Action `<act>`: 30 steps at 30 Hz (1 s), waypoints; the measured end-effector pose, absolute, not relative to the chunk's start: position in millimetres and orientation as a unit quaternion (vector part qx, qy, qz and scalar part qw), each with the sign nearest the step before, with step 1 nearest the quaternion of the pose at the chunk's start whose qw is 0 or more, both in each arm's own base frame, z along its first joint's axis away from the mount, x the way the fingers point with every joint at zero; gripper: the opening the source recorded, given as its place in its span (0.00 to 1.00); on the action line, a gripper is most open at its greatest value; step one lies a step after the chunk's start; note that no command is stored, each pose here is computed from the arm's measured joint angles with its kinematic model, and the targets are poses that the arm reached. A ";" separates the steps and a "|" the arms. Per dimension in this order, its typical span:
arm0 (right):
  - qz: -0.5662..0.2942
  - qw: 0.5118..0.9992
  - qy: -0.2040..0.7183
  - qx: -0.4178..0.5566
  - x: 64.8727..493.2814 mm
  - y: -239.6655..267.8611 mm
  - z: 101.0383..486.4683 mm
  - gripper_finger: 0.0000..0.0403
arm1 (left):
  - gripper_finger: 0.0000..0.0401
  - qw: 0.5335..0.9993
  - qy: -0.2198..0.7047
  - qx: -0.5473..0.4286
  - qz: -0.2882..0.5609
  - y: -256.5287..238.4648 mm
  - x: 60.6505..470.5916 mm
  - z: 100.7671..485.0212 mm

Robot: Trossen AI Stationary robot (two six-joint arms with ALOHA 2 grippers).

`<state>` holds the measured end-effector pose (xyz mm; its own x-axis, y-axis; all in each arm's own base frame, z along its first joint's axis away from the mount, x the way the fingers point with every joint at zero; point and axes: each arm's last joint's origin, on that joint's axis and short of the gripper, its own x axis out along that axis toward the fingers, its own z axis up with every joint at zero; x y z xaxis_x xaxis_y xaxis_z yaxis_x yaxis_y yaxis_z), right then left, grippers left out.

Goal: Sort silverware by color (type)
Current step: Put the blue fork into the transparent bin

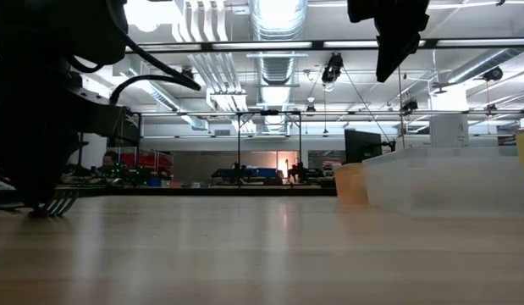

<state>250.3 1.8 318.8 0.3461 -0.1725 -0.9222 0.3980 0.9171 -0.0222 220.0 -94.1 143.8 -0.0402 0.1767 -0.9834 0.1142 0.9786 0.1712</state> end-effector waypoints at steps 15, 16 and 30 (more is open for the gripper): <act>-0.174 0.820 0.536 0.106 252.2 1.9 319.2 0.32 | 0.09 0.722 0.689 0.047 0.029 -94.7 230.1 160.1; -0.174 0.820 0.535 0.106 252.3 1.9 319.2 0.32 | 0.09 0.729 0.683 0.041 0.029 -95.4 232.0 164.8; -0.172 0.821 0.534 0.103 252.7 1.9 319.4 0.32 | 0.09 0.732 0.676 0.020 0.086 -101.1 252.1 179.8</act>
